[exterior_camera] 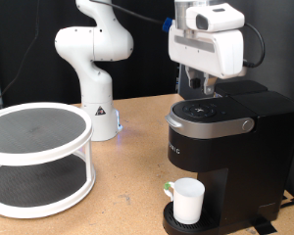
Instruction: Make a cup of coffee with the keurig machine
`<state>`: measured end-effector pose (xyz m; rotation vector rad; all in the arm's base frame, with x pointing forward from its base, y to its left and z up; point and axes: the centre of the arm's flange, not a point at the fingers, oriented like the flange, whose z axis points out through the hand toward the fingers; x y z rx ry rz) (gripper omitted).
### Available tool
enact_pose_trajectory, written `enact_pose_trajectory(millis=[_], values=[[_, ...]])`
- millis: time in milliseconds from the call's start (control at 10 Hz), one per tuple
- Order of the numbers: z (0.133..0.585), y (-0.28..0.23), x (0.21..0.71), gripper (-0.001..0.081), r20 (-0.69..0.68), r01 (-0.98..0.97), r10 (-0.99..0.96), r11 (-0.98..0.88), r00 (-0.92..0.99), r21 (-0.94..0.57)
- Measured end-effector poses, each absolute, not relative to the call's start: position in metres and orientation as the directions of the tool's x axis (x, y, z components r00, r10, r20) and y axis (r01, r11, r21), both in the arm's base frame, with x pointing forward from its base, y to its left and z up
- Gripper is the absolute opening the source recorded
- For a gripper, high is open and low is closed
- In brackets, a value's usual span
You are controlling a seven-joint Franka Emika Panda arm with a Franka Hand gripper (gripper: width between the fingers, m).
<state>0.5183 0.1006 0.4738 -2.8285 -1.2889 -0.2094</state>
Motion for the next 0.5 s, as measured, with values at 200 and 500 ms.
enact_pose_trajectory(millis=[200,500], values=[[0.459,0.098,0.514,0.0308,0.175,0.74,0.74,-0.668,0.65,0.075],[0.445,0.097,0.503,0.0017,0.182,0.734,0.735,-0.674,0.653,0.091]])
